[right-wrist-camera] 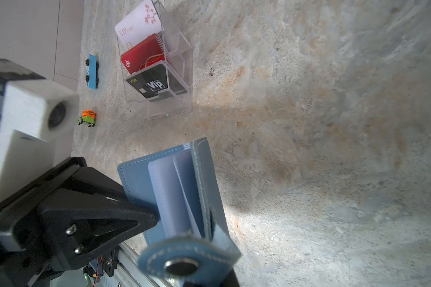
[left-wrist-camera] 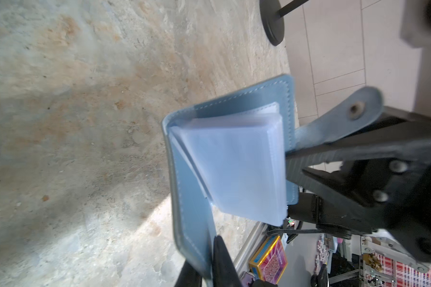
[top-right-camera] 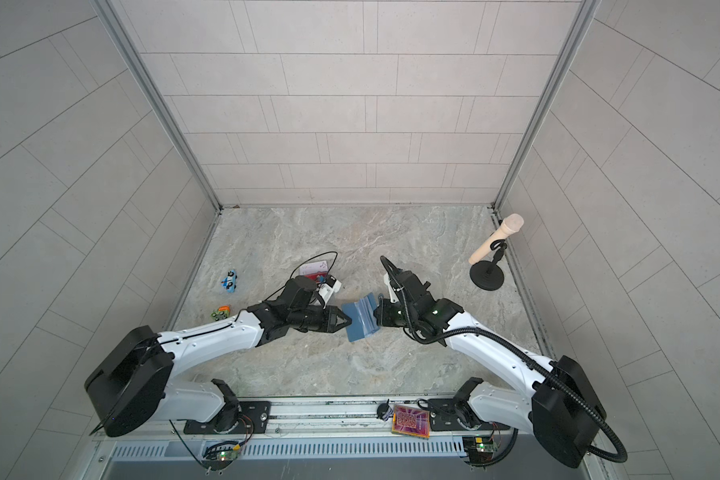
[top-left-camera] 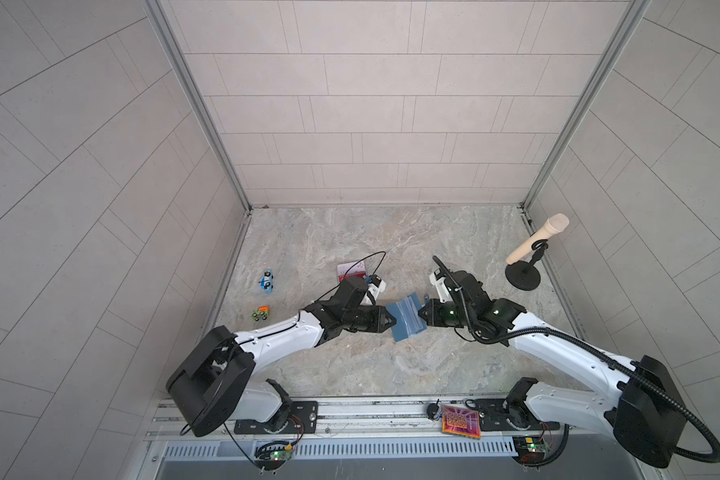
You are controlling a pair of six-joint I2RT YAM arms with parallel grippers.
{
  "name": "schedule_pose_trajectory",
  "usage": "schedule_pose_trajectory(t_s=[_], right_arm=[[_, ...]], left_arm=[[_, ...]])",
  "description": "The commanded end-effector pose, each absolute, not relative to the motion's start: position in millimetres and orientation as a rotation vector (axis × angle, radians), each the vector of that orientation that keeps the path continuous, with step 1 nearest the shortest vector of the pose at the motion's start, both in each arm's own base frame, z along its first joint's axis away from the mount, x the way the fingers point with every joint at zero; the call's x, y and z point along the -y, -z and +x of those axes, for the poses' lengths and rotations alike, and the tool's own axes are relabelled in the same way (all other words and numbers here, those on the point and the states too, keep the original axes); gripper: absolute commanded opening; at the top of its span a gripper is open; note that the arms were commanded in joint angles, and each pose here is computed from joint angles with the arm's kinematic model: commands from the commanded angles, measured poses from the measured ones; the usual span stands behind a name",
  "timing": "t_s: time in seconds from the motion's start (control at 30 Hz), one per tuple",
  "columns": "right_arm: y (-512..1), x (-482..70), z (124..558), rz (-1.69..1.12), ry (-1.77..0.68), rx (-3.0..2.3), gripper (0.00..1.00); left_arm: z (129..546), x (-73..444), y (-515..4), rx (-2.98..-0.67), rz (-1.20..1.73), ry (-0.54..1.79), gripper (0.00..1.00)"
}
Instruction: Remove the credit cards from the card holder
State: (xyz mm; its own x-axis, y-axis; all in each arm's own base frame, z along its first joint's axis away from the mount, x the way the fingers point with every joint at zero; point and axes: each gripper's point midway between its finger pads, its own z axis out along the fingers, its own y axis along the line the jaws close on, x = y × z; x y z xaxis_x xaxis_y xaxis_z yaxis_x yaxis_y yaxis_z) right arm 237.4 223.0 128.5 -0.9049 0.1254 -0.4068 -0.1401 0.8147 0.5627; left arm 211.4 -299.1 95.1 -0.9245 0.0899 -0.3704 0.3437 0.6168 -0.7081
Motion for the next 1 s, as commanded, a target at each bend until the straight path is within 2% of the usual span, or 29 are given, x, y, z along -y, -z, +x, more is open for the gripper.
schedule_pose_trajectory(t_s=[0.0,0.37,0.77,0.97], right_arm=[[-117,-218,238,0.034,-0.792,-2.593,0.0],[-80,-217,231,0.054,-0.721,-2.692,0.0],[-48,-198,221,0.04,-0.535,-2.806,0.0],[-39,-190,218,0.023,-0.462,-2.838,0.0]], left_arm=[[210,299,-76,-2.553,0.381,1.188,0.12],[211,298,-41,-2.625,0.388,1.129,0.13],[206,278,-14,-2.708,0.361,0.985,0.2],[206,267,-14,-2.724,0.378,0.891,0.29]])
